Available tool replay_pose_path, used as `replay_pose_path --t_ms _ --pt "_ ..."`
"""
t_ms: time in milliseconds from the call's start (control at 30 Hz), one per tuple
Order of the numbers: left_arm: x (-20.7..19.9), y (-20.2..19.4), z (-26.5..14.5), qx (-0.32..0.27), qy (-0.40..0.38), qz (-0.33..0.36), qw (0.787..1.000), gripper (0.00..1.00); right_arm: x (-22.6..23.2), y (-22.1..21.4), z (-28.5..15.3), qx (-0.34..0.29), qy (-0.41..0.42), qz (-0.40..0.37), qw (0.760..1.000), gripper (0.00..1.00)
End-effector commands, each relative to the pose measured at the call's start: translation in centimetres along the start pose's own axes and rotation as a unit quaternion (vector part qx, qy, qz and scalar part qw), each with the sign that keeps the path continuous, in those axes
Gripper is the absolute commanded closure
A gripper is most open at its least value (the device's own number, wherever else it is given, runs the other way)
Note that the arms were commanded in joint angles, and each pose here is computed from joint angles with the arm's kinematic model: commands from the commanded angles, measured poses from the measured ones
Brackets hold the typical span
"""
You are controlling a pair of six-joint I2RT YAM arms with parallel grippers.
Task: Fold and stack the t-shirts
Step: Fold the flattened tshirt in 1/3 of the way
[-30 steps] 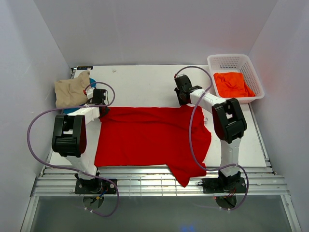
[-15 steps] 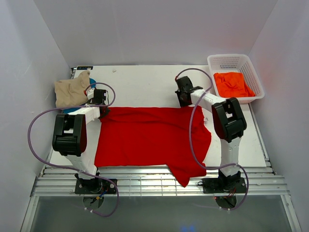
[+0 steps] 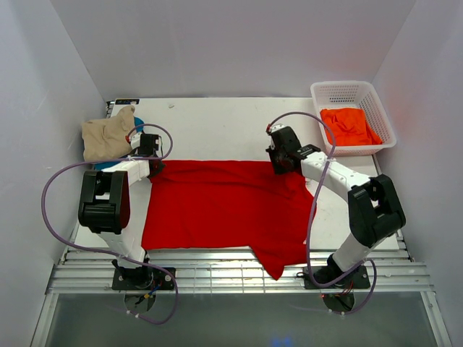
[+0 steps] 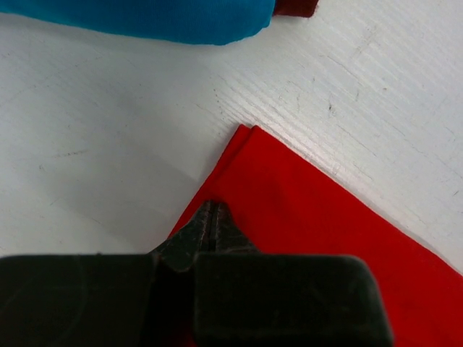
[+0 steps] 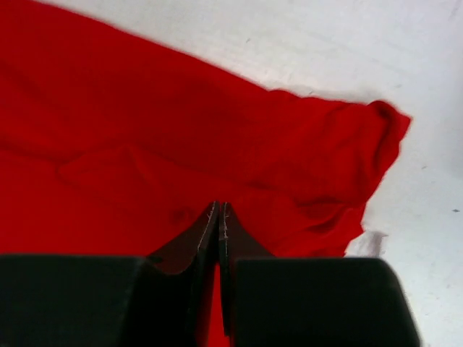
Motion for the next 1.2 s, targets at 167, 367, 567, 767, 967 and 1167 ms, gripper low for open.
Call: replay_pose_path --t_ms 167,367,567,767,967,1167 --pt "0.1 0.5 -1.3 -0.008 -0.017 -0.008 1.000 1.00 3.4 -4.8 -1.9 0.041 0.045 -0.005 0.998 0.92" --pt "-0.1 0.6 -1.4 -0.007 -0.023 -0.008 1.000 1.00 5.3 -6.4 -3.6 0.047 0.044 -0.016 0.998 0.92" --pt "-0.2 0.5 -1.3 -0.003 -0.027 -0.006 1.000 1.00 6.8 -7.7 -4.9 0.053 0.036 -0.033 0.997 0.92" --pt "-0.2 0.6 -1.3 -0.001 -0.029 -0.004 1.000 1.00 7.9 -8.9 -5.8 0.069 0.036 -0.047 0.996 0.92" --pt "-0.2 0.6 -1.3 0.001 -0.028 -0.003 1.000 1.00 8.4 -10.5 -6.1 0.100 0.016 -0.064 0.993 0.92" --pt "-0.2 0.7 -1.4 0.000 -0.026 -0.002 1.000 1.00 8.9 -11.9 -6.8 0.131 0.005 -0.078 0.988 0.92"
Point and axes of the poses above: each gripper's point midway between its finger pads, its own z axis out along the fingers, its own x axis along the line the jaws close on, y = z × x, the point moved 9 cm from there along -z, back along the fingers, and after that the axes turned 4 degrees about z, right-handed, at the moved point
